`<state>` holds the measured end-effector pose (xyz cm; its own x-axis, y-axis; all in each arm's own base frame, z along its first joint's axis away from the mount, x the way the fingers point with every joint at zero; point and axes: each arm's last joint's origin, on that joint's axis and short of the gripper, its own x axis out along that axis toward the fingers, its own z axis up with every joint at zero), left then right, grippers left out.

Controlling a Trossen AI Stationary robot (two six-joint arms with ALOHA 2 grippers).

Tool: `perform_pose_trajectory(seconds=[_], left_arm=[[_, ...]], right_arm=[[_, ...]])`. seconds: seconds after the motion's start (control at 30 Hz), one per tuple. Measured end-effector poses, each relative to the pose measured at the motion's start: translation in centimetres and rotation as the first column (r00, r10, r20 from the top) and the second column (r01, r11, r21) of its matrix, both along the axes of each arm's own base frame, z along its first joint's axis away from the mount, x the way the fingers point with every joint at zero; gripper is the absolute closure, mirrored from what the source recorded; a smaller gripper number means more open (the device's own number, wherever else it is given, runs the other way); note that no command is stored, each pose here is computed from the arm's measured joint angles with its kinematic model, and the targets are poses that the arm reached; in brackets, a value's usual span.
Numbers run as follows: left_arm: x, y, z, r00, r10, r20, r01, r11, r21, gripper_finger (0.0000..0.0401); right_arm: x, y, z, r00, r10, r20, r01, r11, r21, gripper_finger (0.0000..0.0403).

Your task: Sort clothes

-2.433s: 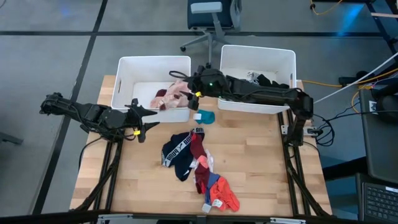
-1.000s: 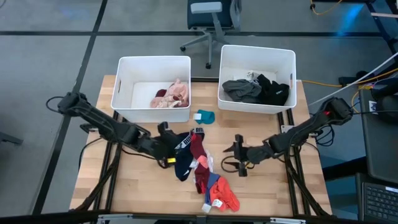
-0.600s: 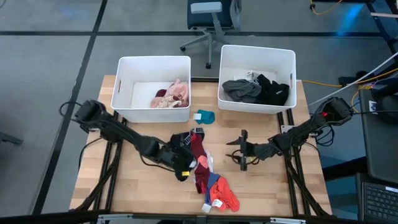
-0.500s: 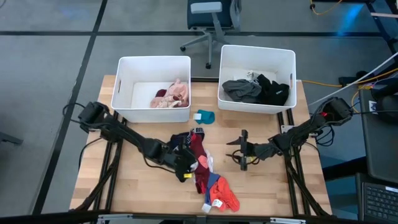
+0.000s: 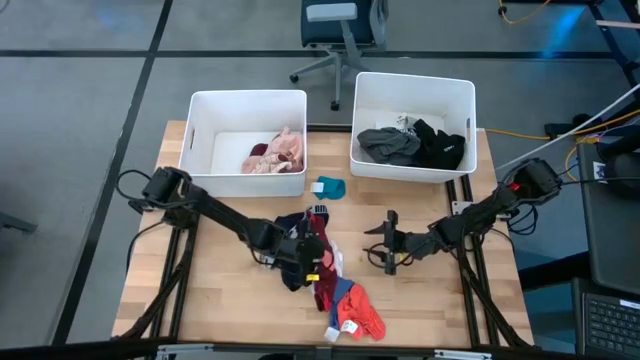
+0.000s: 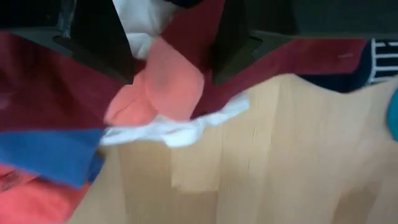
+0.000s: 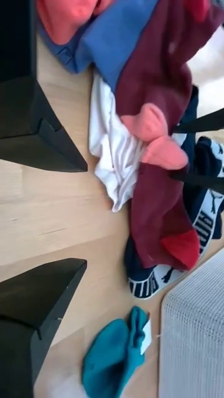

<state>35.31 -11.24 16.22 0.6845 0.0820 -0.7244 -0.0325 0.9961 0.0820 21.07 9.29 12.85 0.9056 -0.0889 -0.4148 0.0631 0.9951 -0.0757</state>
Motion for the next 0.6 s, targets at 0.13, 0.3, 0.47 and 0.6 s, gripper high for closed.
perform_pose_trajectory(seconds=[0.13,0.3,0.47,0.6], left_arm=[[0.2,0.4,-0.1,0.999,-0.039,-0.01,0.038,0.999,-0.026,0.0222],[0.2,0.5,-0.1,0.997,-0.074,-0.024,0.074,0.997,-0.009,0.0307],[0.2,0.8,-0.2,0.996,-0.081,-0.035,0.081,0.997,0.002,0.0389],[-0.1,0.6,0.9,0.996,-0.093,-0.018,0.093,0.996,0.004,0.0386]], right_arm=[[0.0,0.0,-0.1,1.0,-0.017,-0.003,0.017,1.0,0.021,0.0165],[0.0,0.0,-0.1,0.999,-0.032,-0.002,0.032,0.998,0.052,0.0165],[0.0,0.0,-0.2,0.999,-0.038,-0.002,0.038,0.997,0.072,0.0165],[0.0,0.0,-0.2,0.999,-0.037,-0.005,0.037,0.996,0.083,0.0165]])
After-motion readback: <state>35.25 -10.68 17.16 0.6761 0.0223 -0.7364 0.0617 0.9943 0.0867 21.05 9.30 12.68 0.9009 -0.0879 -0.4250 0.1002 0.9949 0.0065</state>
